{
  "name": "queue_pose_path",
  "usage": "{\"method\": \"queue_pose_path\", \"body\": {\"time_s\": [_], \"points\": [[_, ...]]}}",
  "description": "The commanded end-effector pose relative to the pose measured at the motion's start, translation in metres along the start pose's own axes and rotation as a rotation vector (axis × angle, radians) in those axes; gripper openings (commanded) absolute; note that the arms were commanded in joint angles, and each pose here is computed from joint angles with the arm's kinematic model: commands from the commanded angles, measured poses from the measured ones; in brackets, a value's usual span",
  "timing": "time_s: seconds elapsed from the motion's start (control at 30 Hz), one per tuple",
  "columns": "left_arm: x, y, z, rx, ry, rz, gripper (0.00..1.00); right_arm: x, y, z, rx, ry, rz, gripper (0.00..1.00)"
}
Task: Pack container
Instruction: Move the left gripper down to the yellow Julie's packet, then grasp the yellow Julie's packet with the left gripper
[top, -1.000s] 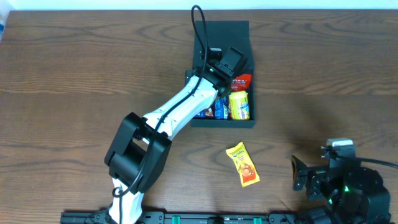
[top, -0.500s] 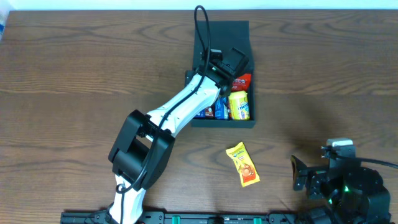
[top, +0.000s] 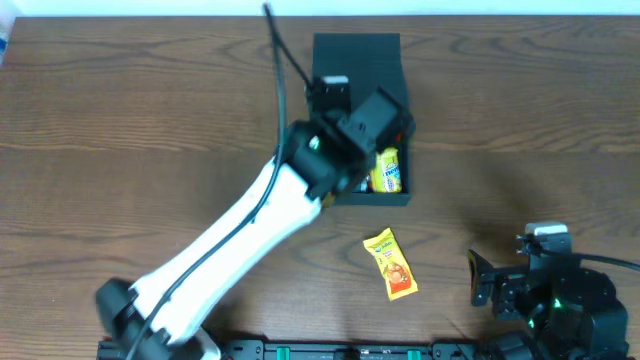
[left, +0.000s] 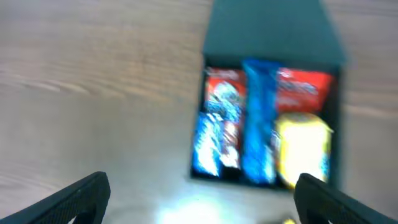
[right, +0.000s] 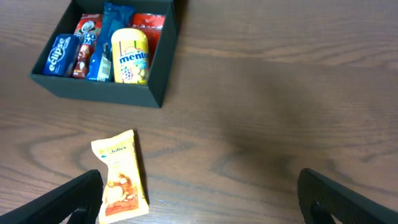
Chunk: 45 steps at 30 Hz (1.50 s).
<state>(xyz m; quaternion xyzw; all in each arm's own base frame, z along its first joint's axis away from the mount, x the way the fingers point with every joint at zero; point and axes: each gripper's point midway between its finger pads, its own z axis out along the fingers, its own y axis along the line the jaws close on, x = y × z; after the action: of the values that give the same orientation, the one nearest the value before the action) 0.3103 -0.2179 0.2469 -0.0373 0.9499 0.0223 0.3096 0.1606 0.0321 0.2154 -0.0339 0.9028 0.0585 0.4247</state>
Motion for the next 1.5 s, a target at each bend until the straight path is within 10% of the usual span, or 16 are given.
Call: {"method": "queue_pose_path", "body": {"time_s": [0.0, 0.6, 1.47], "points": [[0.040, -0.016, -0.007, 0.069, 0.110, -0.108, 0.96, 0.000, -0.001, 0.000, 0.005, 0.000, 0.015, 0.99], [0.209, -0.075, 0.018, 0.351, 0.417, -0.334, 0.96, 0.000, -0.001, 0.000, 0.005, 0.000, 0.015, 0.99], [0.248, -0.107, 0.072, 0.137, 0.546, -0.283, 0.96, 0.000, -0.001, 0.000, 0.005, 0.000, 0.015, 0.99]]}}
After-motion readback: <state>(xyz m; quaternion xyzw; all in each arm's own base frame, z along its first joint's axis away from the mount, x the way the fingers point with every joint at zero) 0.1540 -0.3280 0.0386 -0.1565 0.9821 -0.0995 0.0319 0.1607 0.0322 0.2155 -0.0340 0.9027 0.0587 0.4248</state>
